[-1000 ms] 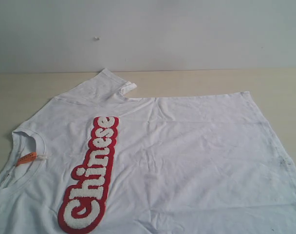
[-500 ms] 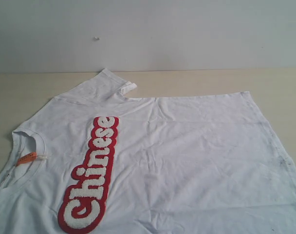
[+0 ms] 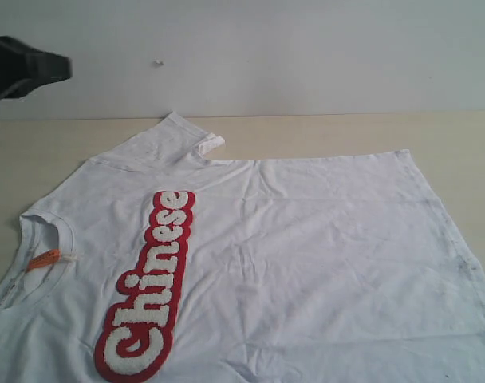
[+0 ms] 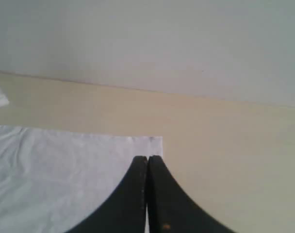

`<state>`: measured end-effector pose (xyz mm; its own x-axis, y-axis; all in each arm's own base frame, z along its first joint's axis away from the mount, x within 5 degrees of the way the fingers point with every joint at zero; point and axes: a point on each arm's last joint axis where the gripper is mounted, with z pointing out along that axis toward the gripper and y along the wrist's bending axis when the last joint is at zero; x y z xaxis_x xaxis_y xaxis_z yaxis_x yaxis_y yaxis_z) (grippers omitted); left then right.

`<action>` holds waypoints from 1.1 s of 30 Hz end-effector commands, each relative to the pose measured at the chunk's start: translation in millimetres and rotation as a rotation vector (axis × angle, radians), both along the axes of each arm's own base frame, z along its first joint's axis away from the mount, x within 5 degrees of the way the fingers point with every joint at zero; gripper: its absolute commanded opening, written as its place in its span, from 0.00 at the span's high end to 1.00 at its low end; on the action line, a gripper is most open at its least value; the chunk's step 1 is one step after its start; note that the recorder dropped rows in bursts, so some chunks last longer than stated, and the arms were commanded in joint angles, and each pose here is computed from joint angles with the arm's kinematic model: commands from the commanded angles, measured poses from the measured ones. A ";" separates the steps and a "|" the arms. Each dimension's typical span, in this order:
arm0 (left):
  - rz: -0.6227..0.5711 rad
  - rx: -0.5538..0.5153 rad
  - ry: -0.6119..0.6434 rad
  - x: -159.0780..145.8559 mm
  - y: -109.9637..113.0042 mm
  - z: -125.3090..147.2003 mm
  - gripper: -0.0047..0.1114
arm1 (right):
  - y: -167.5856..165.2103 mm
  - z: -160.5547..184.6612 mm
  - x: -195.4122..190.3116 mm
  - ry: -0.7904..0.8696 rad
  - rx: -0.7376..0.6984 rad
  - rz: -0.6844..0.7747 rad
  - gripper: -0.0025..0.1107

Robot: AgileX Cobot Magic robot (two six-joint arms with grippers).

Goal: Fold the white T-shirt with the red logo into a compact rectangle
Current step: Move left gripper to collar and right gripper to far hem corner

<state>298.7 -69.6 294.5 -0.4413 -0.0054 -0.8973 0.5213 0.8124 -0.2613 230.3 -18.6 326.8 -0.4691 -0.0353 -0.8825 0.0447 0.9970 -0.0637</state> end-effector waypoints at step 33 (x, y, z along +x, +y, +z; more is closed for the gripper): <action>-0.903 1.441 0.441 11.0 7.0 -128.0 0.49 | -5.3 -90.1 50.0 0.722 -0.690 0.836 0.45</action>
<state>307.7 -66.2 169.6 -0.1049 0.9787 0.1763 0.9939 0.0971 0.0522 278.6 -22.6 242.2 -0.4871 -0.8624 -0.1380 -0.8191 0.5059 -0.2704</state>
